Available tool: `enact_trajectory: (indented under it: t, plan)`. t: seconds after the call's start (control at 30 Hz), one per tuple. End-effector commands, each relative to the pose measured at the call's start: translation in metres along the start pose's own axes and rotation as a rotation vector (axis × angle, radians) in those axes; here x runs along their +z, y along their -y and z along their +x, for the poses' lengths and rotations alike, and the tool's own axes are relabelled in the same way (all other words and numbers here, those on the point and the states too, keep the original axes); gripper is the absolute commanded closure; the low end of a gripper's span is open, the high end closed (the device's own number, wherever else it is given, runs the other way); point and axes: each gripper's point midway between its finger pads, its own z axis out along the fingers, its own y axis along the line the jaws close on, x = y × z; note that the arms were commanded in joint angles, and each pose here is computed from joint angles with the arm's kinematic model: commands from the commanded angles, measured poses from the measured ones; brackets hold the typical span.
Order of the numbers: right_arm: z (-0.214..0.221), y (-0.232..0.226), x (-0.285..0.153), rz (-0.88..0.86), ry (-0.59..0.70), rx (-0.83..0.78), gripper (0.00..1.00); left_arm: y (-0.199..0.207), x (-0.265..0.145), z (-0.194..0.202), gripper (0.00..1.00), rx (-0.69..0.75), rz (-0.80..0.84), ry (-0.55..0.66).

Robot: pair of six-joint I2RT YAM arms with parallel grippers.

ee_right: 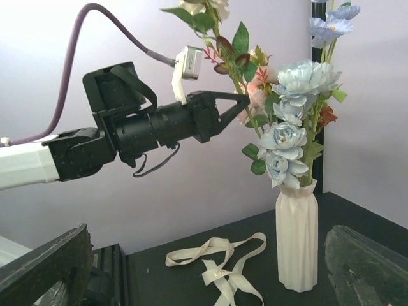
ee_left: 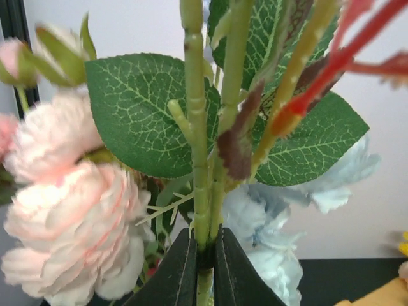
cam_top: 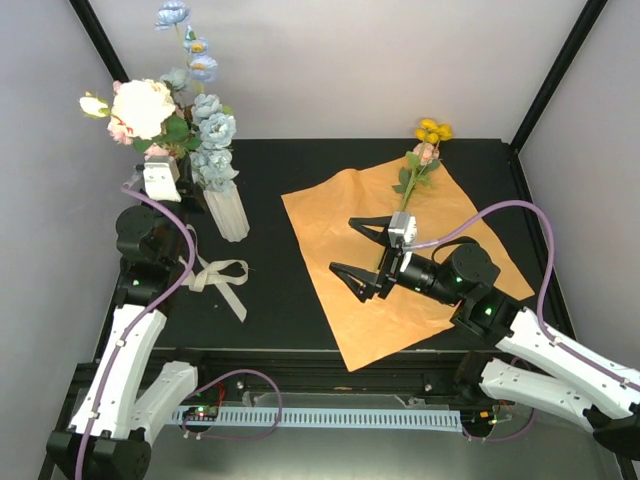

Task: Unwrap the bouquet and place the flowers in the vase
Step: Insert the fake flower into the vase.

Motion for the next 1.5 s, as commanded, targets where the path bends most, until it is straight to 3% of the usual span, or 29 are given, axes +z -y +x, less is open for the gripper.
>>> enact_trajectory:
  t: [0.0, 0.4, 0.7, 1.3, 1.47]
  plan:
    - [-0.012, 0.000, 0.000, 0.010, 0.025, 0.011, 0.00, 0.002, 0.003, 0.024, 0.98, -0.041, 0.032, -0.044]
    - [-0.015, 0.010, -0.002, 0.081, -0.005, 0.038, 0.00, -0.012, 0.017, 0.069, 0.98, -0.058, 0.032, -0.167]
    - [-0.021, 0.021, -0.010, 0.163, -0.024, -0.042, 0.00, -0.013, 0.024, 0.105, 0.98, -0.072, 0.035, -0.278]
    - [-0.007, 0.024, -0.009, 0.177, -0.079, 0.025, 0.00, -0.022, 0.029, 0.142, 0.97, -0.097, -0.013, -0.405]
    - [0.001, 0.036, -0.009, 0.246, -0.110, 0.074, 0.00, -0.021, 0.028, 0.126, 0.86, -0.130, -0.022, -0.414]
